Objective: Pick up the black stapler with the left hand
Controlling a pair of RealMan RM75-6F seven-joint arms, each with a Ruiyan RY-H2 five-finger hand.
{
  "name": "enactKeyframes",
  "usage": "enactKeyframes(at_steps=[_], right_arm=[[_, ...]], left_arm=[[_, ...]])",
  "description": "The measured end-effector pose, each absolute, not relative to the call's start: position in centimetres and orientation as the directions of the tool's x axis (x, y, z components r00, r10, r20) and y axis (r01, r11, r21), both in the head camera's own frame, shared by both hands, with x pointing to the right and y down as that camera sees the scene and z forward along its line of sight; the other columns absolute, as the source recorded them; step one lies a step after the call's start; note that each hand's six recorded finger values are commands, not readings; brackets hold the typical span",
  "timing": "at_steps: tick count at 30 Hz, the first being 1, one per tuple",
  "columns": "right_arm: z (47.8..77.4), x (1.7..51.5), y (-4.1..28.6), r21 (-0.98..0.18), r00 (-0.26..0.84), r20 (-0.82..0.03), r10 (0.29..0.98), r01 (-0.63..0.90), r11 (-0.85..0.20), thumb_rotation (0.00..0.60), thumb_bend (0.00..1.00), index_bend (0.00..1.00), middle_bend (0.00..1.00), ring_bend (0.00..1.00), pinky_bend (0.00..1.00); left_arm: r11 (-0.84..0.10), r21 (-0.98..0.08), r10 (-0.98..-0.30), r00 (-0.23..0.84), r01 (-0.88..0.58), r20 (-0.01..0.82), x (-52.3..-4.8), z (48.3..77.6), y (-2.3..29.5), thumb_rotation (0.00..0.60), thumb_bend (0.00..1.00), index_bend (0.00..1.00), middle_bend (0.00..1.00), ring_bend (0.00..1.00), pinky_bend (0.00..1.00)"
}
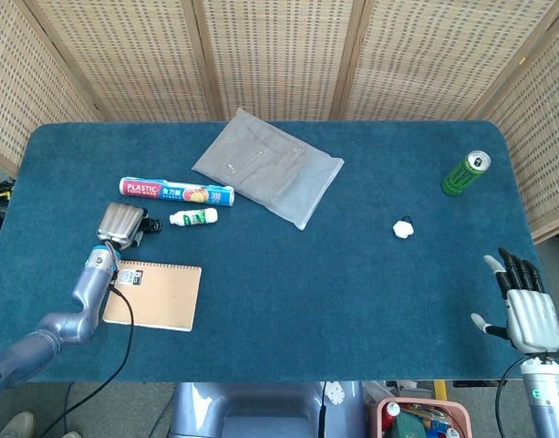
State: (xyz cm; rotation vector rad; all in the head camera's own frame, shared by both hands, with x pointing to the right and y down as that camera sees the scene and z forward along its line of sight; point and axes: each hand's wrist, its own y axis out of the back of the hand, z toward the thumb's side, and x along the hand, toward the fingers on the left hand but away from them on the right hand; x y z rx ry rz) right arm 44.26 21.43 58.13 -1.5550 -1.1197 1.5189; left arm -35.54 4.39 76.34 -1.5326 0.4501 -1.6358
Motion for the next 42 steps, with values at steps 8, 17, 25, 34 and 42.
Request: enactKeyframes(at_steps=[8, 17, 25, 34, 42], right_arm=[[58.1, 44.3, 21.4, -0.910, -0.052, -0.405, 0.913, 0.118, -0.397, 0.600, 0.10, 0.00, 0.00, 0.00, 0.01], [57.8, 44.1, 21.5, -0.913, -0.045, -0.399, 0.916, 0.116, -0.392, 0.600, 0.10, 0.00, 0.00, 0.00, 0.01], [57.0, 43.6, 21.6, -0.920, -0.030, -0.378, 0.925, 0.122, -0.372, 0.600, 0.10, 0.00, 0.00, 0.00, 0.01], [56.3, 43.3, 21.6, -0.925, -0.016, -0.360, 0.933, 0.137, -0.354, 0.600, 0.10, 0.00, 0.00, 0.00, 0.01], [56.0, 43.3, 21.6, -0.926, -0.013, -0.355, 0.935, 0.145, -0.350, 0.600, 0.10, 0.00, 0.00, 0.00, 0.01]], left_arm=[[-0.552, -0.776, -0.773, 0.161, 0.305, 0.614, -34.7, 74.4, 4.1, 0.600, 0.57, 0.77, 0.61, 0.43, 0.53], [-0.536, -0.789, -0.734, 0.295, 0.301, 0.612, -33.1, 70.1, 6.9, 0.600, 0.57, 0.76, 0.61, 0.43, 0.53], [-0.543, -0.763, -0.673, 0.362, 0.352, 0.646, -33.7, 66.0, 11.9, 0.600, 0.57, 0.76, 0.61, 0.43, 0.52], [-0.548, -0.715, -0.604, 0.386, 0.433, 0.697, -34.5, 65.1, 16.9, 0.600, 0.57, 0.76, 0.61, 0.43, 0.52], [-0.557, -0.710, -0.601, 0.382, 0.430, 0.702, -33.9, 66.7, 17.5, 0.600, 0.57, 0.75, 0.59, 0.43, 0.51]])
